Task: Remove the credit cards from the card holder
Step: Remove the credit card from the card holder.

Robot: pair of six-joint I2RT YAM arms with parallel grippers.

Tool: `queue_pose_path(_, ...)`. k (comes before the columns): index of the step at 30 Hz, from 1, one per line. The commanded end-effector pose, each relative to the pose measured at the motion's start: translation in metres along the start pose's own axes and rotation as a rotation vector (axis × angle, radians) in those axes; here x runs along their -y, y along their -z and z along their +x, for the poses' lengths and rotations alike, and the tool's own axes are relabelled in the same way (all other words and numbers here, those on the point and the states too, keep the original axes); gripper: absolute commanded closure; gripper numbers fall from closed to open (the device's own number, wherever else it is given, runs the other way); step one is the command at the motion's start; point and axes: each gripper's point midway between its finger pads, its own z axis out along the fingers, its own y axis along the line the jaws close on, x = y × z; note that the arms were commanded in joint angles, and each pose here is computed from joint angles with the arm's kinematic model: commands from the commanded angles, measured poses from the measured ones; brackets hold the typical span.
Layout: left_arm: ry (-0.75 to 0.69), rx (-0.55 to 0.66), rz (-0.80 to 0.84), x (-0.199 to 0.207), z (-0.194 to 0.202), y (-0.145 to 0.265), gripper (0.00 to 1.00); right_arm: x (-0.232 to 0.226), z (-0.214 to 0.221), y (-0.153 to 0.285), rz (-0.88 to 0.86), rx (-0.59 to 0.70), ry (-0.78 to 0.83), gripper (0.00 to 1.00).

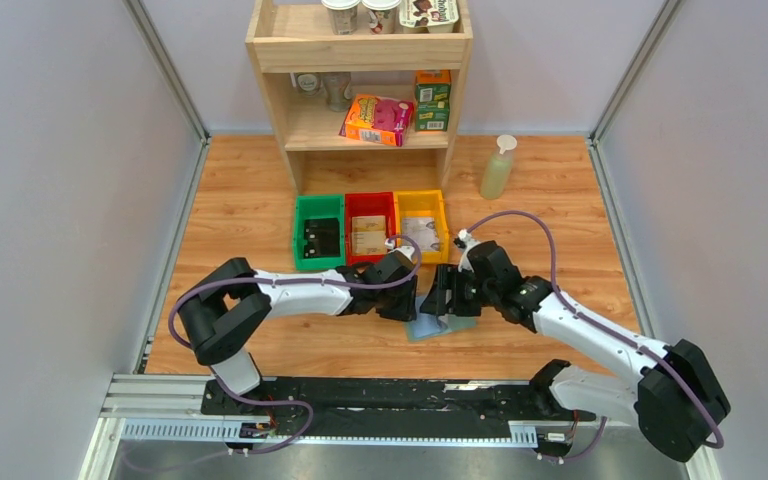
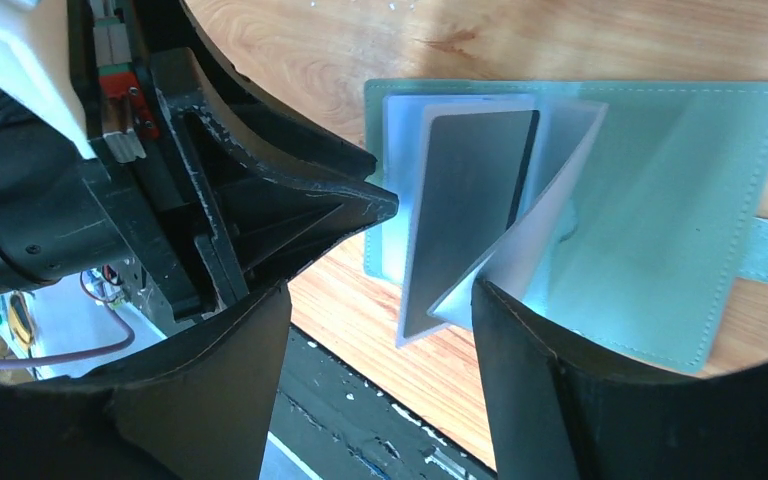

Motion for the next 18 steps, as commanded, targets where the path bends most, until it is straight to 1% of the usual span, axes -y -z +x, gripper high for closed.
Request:
queue_pose_path(1, 0.038, 0.076, -0.003, -0.001, -0.011, 0.012, 0.61, -0.025, -0.01, -0.007, -0.074, 0.006, 0.034, 0.3)
queue_pose_path(5, 0.07, 0.119, -0.002, -0.003, -0.016, 0.021, 0.6, -0.029, -0.004, -0.016, -0.068, -0.026, 0.046, 0.3)
queue_pose_path(9, 0.1, 0.168, -0.01, -0.007, -0.02, 0.03, 0.59, -0.019, -0.008, -0.016, -0.006, 0.002, 0.037, 0.3)
queue_pose_path(14, 0.108, 0.187, -0.003, -0.007, -0.022, 0.035, 0.59, 0.017, -0.02, -0.001, 0.194, 0.109, 0.013, 0.28)
queue_pose_path(15, 0.108, 0.19, 0.0, -0.006, -0.024, 0.035, 0.59, 0.032, -0.026, 0.003, 0.273, 0.152, 0.009, 0.28)
queue_pose_path(18, 0.101, 0.179, 0.021, 0.0, -0.024, 0.035, 0.59, 0.062, -0.027, 0.013, 0.413, 0.171, -0.007, 0.28)
